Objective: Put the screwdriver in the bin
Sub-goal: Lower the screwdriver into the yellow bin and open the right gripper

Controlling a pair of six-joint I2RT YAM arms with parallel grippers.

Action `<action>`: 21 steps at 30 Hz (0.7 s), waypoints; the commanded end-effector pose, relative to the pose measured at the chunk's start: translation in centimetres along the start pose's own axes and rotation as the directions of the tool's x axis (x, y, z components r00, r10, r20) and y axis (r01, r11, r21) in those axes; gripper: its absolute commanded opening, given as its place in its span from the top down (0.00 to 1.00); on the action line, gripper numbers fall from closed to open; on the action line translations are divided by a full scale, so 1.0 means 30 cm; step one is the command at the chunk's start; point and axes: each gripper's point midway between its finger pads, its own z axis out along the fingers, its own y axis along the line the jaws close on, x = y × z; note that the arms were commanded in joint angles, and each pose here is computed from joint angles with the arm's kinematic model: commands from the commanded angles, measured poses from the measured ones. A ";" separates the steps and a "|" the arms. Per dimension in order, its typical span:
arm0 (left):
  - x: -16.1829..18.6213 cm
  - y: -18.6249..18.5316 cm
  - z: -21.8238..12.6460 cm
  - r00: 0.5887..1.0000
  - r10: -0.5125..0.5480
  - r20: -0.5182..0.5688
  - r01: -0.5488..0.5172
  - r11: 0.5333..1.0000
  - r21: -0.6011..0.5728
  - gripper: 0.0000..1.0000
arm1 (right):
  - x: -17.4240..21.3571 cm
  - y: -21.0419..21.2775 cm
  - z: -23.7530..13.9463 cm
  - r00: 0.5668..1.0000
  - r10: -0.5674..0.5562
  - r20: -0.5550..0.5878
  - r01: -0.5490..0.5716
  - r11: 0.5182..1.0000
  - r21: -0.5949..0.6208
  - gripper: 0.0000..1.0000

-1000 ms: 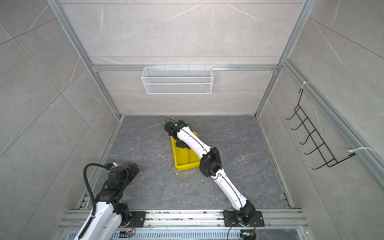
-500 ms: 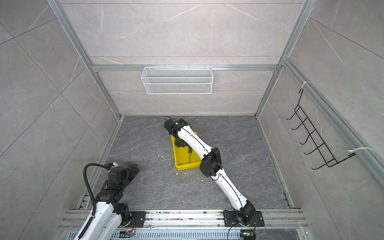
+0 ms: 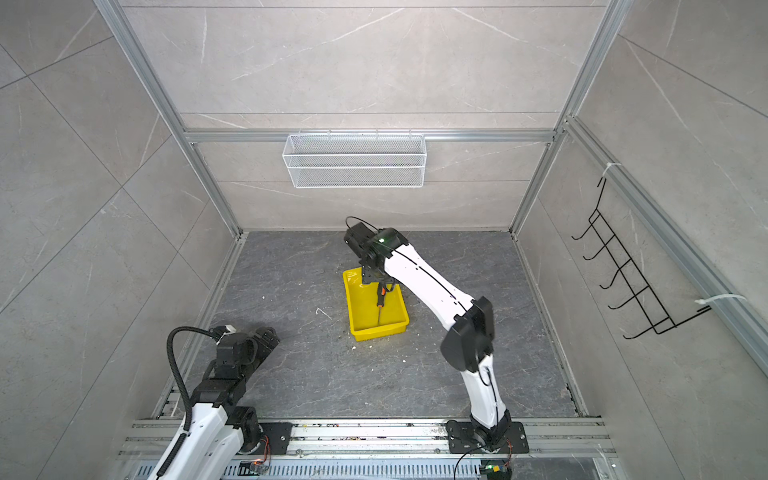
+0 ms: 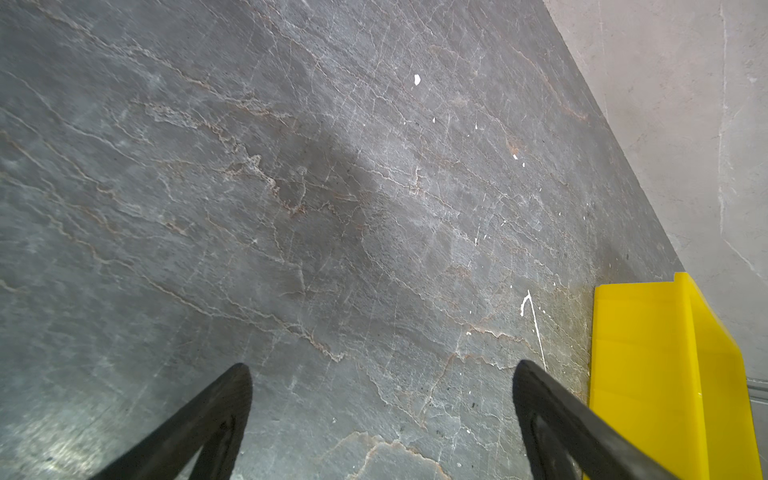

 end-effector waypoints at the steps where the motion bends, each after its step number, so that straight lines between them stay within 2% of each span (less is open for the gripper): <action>1: -0.036 -0.023 -0.006 0.999 -0.019 0.039 0.019 1.000 0.017 0.00 | -0.065 -0.020 -0.009 0.972 0.149 0.183 -0.121 0.980 -0.158 0.16; 4: -0.034 -0.024 -0.004 0.999 -0.018 0.033 0.017 1.000 0.015 0.00 | -0.056 -0.099 -0.030 0.921 0.246 0.302 -0.176 0.954 -0.241 0.13; 7: -0.033 -0.023 -0.002 0.999 -0.017 0.031 0.017 1.000 0.013 0.00 | -0.054 -0.182 -0.076 0.848 0.253 0.466 -0.139 0.954 -0.266 0.11; 9: -0.031 -0.022 0.000 0.999 -0.017 0.029 0.016 1.000 0.010 0.00 | -0.034 -0.227 -0.090 0.784 0.196 0.589 -0.059 0.968 -0.244 0.11; 11: -0.032 -0.023 0.000 0.999 -0.017 0.029 0.016 1.000 0.011 0.00 | -0.018 -0.286 -0.092 0.715 0.129 0.688 -0.021 0.986 -0.163 0.09; 13: -0.031 -0.022 0.001 1.000 -0.016 0.027 0.016 1.000 0.009 0.00 | 0.000 -0.350 -0.080 0.675 0.046 0.737 -0.011 0.999 -0.052 0.08; 14: -0.031 -0.023 0.001 1.000 -0.017 0.027 0.016 1.000 0.010 0.00 | 0.008 -0.374 -0.065 0.684 0.010 0.729 -0.005 1.000 -0.009 0.08; 17: -0.032 -0.021 0.001 0.999 -0.018 0.029 0.018 1.000 0.007 0.00 | 0.044 -0.483 0.016 0.748 -0.049 0.662 -0.043 0.992 0.121 0.07; 21: -0.032 -0.022 0.001 0.999 -0.017 0.029 0.017 1.000 0.009 0.00 | 0.089 -0.582 0.117 0.786 -0.110 0.609 -0.043 0.972 0.231 0.07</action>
